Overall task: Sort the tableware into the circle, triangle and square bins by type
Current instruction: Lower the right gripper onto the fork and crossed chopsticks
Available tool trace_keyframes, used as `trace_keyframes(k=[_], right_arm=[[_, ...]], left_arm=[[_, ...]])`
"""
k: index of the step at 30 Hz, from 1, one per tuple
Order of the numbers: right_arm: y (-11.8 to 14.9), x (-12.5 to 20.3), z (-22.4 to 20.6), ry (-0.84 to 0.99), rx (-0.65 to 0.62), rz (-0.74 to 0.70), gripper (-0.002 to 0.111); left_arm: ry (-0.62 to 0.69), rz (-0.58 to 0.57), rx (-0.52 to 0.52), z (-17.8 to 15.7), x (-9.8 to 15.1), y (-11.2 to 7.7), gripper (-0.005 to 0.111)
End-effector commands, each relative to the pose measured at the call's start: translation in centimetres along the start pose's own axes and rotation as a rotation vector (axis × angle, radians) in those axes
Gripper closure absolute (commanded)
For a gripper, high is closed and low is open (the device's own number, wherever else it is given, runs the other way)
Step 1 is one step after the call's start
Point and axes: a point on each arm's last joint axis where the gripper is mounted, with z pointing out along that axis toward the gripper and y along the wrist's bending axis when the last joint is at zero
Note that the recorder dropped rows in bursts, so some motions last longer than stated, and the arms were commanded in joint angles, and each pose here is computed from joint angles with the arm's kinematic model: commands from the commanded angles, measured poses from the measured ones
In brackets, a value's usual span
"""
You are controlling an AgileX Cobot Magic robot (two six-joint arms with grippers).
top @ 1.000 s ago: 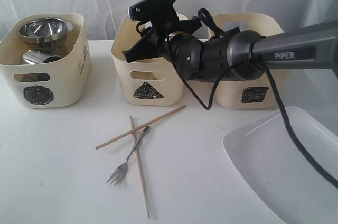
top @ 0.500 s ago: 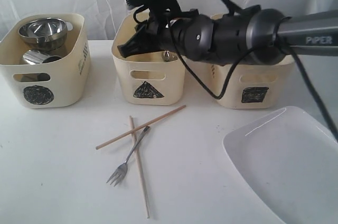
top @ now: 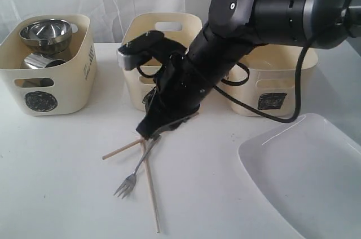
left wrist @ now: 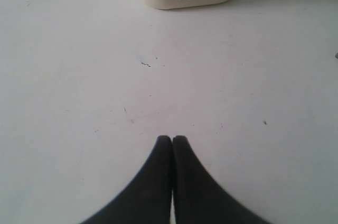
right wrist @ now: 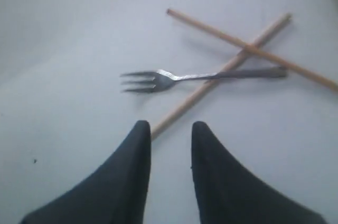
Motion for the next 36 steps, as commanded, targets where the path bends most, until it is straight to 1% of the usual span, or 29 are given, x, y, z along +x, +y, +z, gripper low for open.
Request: trace_keyframes(k=[1, 2, 3, 4, 5, 6, 8, 9, 11, 15, 19, 22, 26, 28, 31, 36], right_arm=[[2.8, -0.1, 0.3, 0.054, -0.077, -0.200, 0.081], [3.9, -0.7, 0.9, 0.024, -0.070, -0.388, 0.079], [4.4, -1.0, 1.3, 0.008, -0.058, -0.502, 0.076], [5.0, -1.5, 2.3, -0.014, -0.022, -0.681, 0.066], [5.2, -1.8, 3.0, -0.025, 0.006, -0.769, 0.059], [5.0, -2.3, 4.5, -0.047, 0.068, -0.840, 0.047], [4.6, -2.6, 5.9, -0.061, 0.128, -0.859, 0.042], [4.3, -2.5, 6.7, -0.054, 0.131, -0.854, 0.041], [3.8, -1.7, 8.3, 0.016, 0.105, -0.872, 0.041], [3.4, -0.2, 9.4, 0.147, 0.046, -0.887, 0.041], [2.9, 0.5, 10.1, 0.221, 0.047, -0.893, 0.041], [2.5, 0.4, 10.5, 0.217, 0.082, -0.919, 0.041], [1.9, -0.2, 11.4, 0.155, 0.155, -0.934, 0.041], [1.7, -0.1, 12.0, 0.151, 0.166, -0.935, 0.043], [1.0, 0.6, 13.3, 0.179, 0.168, -0.864, 0.046], [0.3, 0.9, 13.7, 0.169, 0.187, -0.630, 0.050]], left_arm=[[0.014, 0.000, 0.008, 0.1, 0.3, -0.1, 0.107], [0.014, 0.000, 0.008, 0.1, 0.3, -0.1, 0.107], [0.014, 0.000, 0.008, 0.1, 0.3, -0.1, 0.107], [0.014, 0.000, 0.008, 0.1, 0.3, -0.1, 0.107], [0.014, 0.000, 0.008, 0.1, 0.3, -0.1, 0.107], [0.014, 0.000, 0.008, 0.1, 0.3, -0.1, 0.107], [0.014, 0.000, 0.008, 0.1, 0.3, -0.1, 0.107], [0.014, 0.000, 0.008, 0.1, 0.3, -0.1, 0.107], [0.014, 0.000, 0.008, 0.1, 0.3, -0.1, 0.107], [0.014, 0.000, 0.008, 0.1, 0.3, -0.1, 0.107], [0.014, 0.000, 0.008, 0.1, 0.3, -0.1, 0.107], [0.014, 0.000, 0.008, 0.1, 0.3, -0.1, 0.107], [0.014, 0.000, 0.008, 0.1, 0.3, -0.1, 0.107], [0.014, 0.000, 0.008, 0.1, 0.3, -0.1, 0.107], [0.014, 0.000, 0.008, 0.1, 0.3, -0.1, 0.107], [0.014, 0.000, 0.008, 0.1, 0.3, -0.1, 0.107]])
